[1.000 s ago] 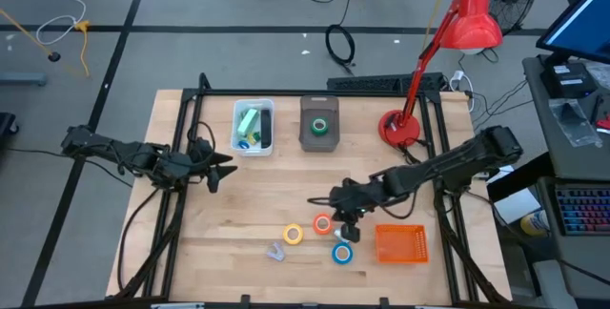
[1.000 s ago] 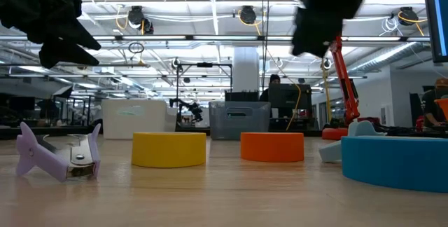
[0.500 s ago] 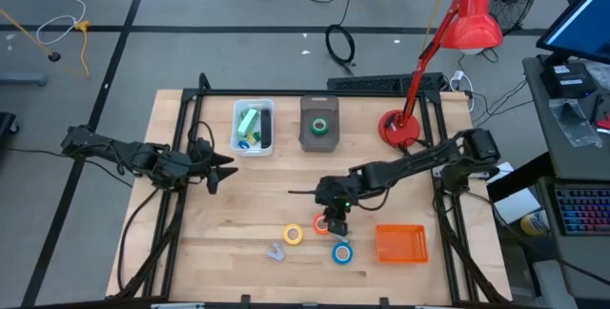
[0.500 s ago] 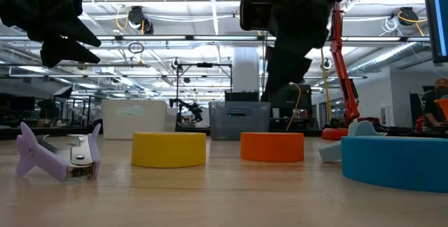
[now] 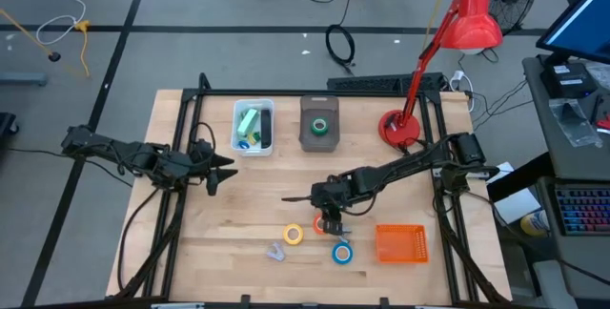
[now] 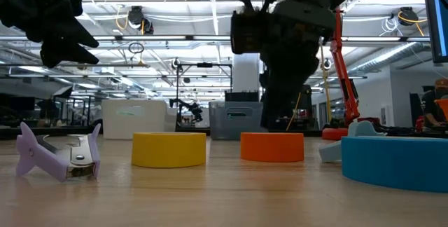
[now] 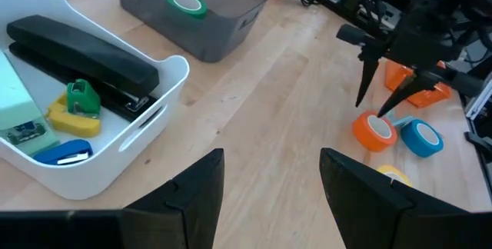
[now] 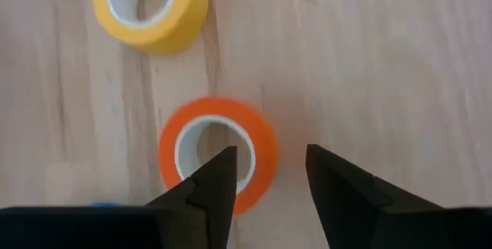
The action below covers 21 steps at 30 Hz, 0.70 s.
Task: Pick and place Stapler, Stapler remover, tape
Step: Put the orange tape into the black bin
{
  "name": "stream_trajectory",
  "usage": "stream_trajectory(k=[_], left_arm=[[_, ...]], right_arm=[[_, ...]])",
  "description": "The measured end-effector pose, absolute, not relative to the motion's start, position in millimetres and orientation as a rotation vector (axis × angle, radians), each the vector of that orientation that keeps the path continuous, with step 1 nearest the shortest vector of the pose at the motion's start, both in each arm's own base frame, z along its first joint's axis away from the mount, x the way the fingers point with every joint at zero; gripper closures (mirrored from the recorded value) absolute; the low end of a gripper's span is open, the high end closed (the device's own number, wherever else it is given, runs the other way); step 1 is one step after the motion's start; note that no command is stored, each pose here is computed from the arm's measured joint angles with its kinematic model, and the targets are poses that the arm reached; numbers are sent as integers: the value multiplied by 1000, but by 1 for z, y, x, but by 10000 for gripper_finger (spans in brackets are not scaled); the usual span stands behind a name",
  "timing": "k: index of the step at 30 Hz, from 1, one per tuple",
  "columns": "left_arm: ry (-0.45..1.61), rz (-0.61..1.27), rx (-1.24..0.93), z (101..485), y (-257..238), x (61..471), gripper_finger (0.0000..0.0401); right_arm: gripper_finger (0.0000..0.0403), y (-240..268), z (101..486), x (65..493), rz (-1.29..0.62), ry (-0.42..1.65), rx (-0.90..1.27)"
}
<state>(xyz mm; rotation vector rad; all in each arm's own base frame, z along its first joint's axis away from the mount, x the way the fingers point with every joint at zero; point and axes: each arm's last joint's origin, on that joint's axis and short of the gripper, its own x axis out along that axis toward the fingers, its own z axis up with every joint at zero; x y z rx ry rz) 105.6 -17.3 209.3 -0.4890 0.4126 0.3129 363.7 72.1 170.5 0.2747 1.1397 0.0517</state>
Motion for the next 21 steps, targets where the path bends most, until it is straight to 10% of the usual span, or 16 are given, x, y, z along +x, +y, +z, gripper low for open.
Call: stream_trajectory(k=[21], left_arm=[[439, 273, -478, 208, -18, 105, 183]], right_arm=[[259, 75, 143, 368, 34, 1217, 331]])
